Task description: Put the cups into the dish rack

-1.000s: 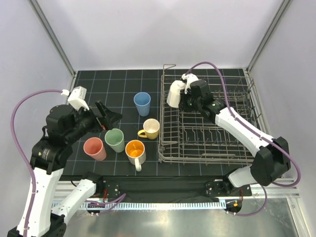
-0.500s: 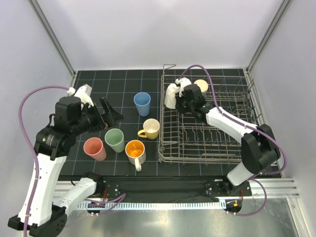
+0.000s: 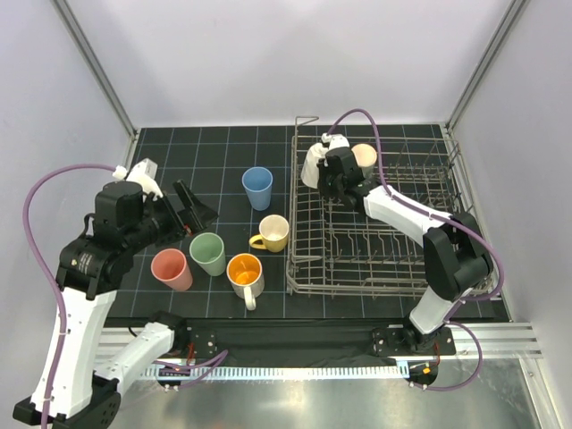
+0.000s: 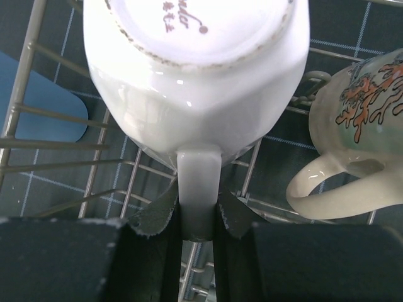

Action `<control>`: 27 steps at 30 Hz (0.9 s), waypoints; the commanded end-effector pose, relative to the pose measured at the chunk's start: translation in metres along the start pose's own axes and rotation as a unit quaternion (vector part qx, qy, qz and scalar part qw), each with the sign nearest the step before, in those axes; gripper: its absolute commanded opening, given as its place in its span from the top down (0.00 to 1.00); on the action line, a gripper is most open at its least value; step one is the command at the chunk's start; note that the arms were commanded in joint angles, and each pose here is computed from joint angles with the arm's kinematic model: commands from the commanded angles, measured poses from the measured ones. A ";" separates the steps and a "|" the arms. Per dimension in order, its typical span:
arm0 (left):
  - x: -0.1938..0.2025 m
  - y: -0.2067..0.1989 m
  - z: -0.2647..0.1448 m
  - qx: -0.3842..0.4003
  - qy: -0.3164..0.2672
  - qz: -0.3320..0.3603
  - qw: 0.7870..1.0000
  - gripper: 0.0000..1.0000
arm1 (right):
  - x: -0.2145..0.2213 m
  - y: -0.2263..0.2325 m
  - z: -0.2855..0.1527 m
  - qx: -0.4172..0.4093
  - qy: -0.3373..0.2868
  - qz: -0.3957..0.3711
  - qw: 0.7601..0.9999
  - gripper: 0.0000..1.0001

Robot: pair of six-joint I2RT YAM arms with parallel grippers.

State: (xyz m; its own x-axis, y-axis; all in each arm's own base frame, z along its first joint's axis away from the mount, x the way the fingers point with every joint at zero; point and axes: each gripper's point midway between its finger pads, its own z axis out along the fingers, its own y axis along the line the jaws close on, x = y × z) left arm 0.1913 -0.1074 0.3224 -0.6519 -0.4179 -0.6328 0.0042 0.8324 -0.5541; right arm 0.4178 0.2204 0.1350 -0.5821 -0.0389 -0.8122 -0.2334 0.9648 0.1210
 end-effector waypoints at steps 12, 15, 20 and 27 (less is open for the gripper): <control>0.000 0.005 0.003 -0.017 0.002 -0.007 1.000 0.00 | -0.075 0.021 -0.041 -0.049 -0.142 0.079 0.985 0.96; 0.000 0.005 0.004 -0.018 0.003 -0.006 1.000 0.00 | -0.076 0.024 -0.049 -0.063 -0.149 0.084 0.983 0.96; 0.000 0.007 0.003 -0.019 -0.002 -0.006 1.000 0.00 | -0.073 0.031 -0.059 -0.093 -0.161 0.090 0.978 0.96; 0.002 0.006 0.006 -0.016 0.000 -0.017 1.000 0.00 | -0.062 0.040 -0.043 -0.112 -0.136 0.090 0.980 0.96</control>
State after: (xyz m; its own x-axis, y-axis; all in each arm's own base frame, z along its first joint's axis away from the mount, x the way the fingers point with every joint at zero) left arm 0.1932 -0.1037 0.3121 -0.6628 -0.4323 -0.6114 -0.0458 0.8384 -0.5432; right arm 0.3883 0.2308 0.1550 -0.5612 0.1180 -0.8192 -0.2555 0.9167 0.3071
